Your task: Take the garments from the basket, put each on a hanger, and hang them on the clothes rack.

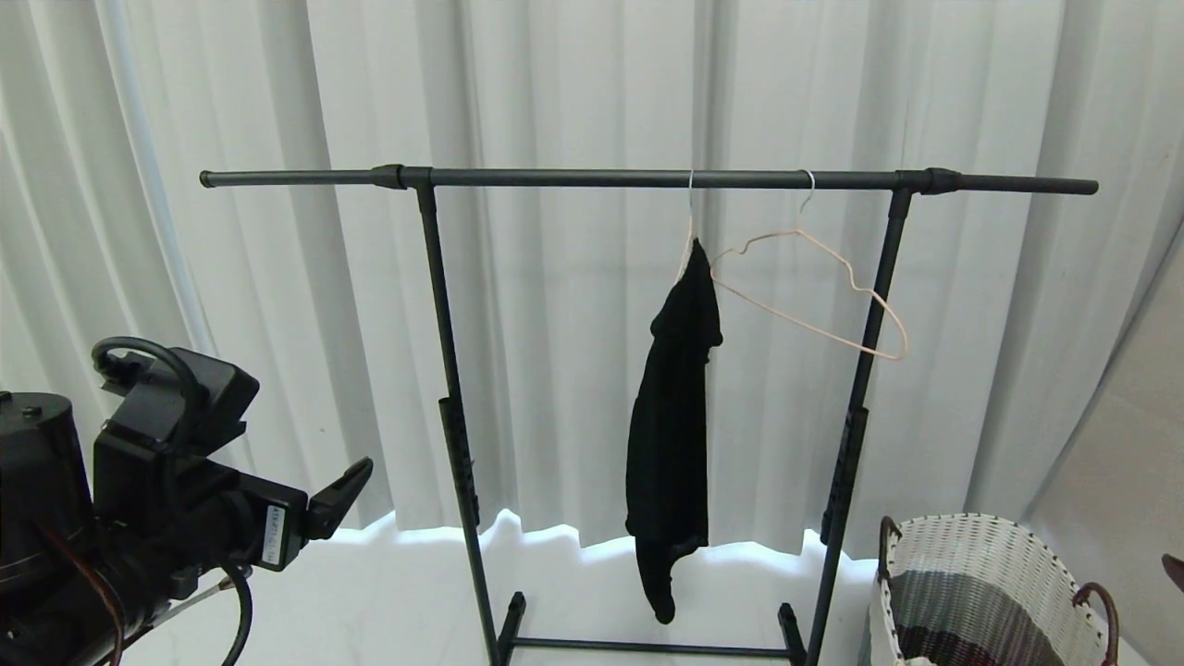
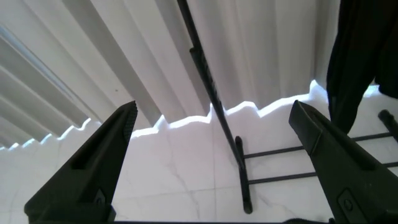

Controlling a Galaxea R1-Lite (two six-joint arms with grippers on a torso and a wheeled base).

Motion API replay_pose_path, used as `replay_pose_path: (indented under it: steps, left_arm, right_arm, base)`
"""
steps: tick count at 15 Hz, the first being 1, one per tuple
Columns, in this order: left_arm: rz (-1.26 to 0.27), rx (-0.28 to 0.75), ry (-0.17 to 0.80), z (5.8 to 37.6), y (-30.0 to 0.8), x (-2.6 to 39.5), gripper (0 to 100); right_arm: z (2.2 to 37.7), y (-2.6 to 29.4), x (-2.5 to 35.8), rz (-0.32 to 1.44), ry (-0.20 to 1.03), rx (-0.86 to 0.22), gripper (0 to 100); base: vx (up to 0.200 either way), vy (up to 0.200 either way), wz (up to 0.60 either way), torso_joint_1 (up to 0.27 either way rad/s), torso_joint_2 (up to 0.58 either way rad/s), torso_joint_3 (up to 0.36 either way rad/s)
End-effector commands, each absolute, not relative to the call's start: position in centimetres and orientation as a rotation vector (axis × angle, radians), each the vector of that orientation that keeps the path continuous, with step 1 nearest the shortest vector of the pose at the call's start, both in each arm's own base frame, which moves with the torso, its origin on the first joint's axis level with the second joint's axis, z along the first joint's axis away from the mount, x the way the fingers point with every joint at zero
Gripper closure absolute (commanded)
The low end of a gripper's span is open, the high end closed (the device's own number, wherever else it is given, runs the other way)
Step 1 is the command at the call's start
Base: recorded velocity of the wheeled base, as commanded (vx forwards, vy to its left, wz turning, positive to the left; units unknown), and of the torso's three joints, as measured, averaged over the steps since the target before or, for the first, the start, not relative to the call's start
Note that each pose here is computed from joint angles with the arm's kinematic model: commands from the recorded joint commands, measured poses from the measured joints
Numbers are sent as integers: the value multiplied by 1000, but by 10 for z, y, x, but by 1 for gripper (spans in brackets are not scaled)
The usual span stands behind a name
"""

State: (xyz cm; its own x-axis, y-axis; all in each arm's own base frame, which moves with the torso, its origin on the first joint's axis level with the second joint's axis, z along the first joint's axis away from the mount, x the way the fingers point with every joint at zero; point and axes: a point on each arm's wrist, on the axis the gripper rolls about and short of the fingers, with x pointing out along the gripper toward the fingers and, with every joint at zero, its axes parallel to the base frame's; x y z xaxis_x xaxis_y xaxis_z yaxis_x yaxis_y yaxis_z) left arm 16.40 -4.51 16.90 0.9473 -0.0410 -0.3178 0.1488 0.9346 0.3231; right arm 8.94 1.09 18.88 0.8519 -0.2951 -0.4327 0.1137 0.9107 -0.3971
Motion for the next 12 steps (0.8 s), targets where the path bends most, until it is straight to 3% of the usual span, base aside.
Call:
replay_pose_path:
  steps: [1,10,12]
  left_arm:
    - [-97,352,306,170,-45,164,0]
    - [-88,372,265,164,-42,158,0]
    - [-89,376,272,159,-41,155,0]
  right_arm:
    - [188,11,91,-219,517,-373,0]
    - [186,11,90,-215,520,-390,0]
    - [187,11,90,-214,519,-393,0]
  base:
    - [0,0,0,-193,471,276]
    - [0,0,0,-171,462,298]
    - [0,0,0,6,143,77]
